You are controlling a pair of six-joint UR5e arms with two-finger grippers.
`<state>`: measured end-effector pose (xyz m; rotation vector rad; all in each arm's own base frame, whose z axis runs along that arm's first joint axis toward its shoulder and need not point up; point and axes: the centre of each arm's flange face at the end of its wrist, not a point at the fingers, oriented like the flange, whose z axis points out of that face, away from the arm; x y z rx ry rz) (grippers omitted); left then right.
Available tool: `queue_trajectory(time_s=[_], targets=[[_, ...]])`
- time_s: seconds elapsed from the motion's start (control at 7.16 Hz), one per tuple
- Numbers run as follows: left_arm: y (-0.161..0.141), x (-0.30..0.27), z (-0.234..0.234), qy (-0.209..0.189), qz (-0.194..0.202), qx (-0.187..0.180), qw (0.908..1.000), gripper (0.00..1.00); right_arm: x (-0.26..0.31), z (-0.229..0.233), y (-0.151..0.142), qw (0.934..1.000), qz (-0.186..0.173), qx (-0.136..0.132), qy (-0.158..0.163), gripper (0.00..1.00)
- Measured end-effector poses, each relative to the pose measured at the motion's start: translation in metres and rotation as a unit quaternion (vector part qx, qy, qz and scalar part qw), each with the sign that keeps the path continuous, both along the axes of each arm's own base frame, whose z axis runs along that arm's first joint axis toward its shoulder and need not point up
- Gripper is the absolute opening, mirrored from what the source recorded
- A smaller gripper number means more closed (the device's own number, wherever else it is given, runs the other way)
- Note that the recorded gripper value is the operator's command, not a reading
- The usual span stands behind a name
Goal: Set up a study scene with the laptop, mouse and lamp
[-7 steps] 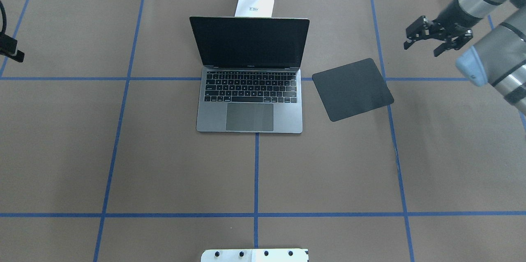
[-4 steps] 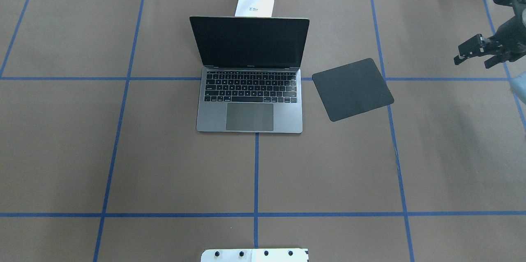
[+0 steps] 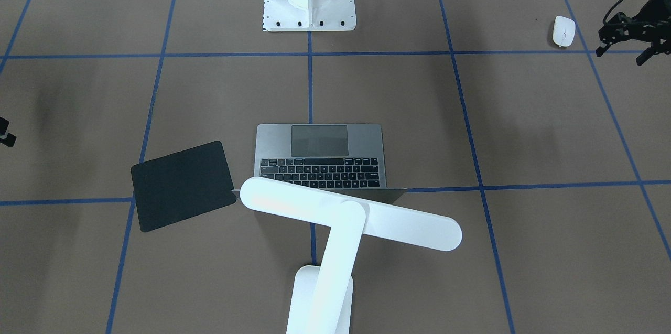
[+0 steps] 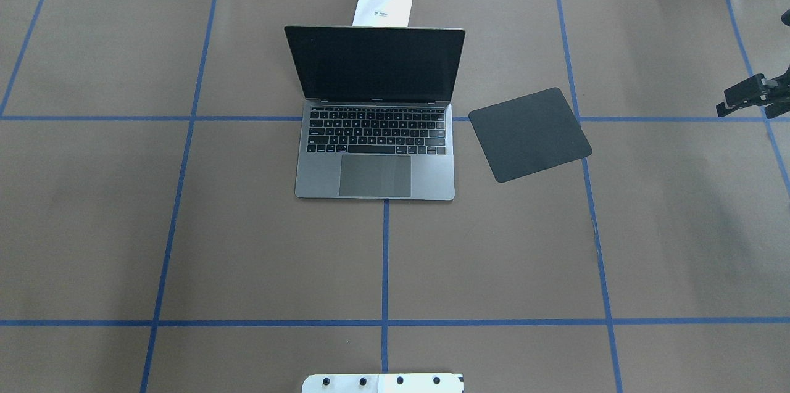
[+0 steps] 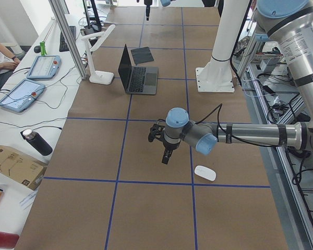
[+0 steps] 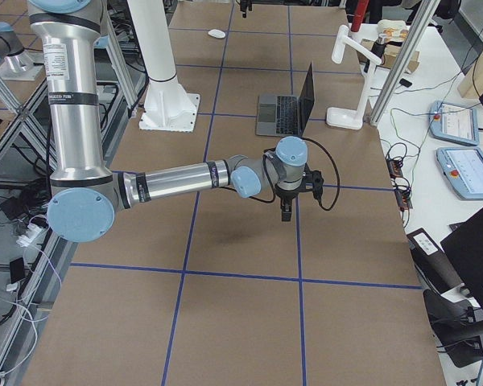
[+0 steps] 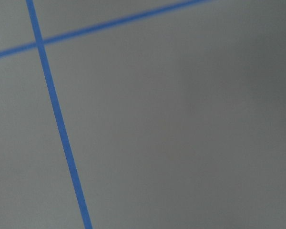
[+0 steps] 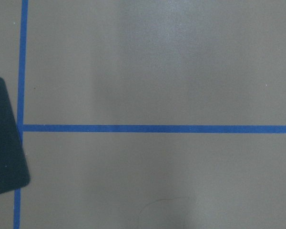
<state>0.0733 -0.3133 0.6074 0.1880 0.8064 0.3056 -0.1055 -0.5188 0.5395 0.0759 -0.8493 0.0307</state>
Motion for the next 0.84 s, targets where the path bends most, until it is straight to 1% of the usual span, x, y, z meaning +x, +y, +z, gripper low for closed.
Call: queue_trajectory(time_s=[0.28, 0.56, 0.84], targets=[[0.038, 0.009, 0.022, -0.004, 0.043, -0.008, 0.9990, 1.00, 0.000, 0.000, 0.000, 1.0000, 0.002, 0.003, 0.004, 0.99], [0.050, 0.015, 0.044, -0.007, 0.056, -0.012, 0.9983, 1.00, -0.001, -0.003, -0.001, 1.0000, 0.001, 0.005, 0.004, 0.99], [0.051, 0.026, 0.071, -0.007, 0.058, -0.014, 0.9982, 1.00, -0.003, -0.004, -0.002, 1.0000, 0.001, 0.005, 0.003, 0.99]])
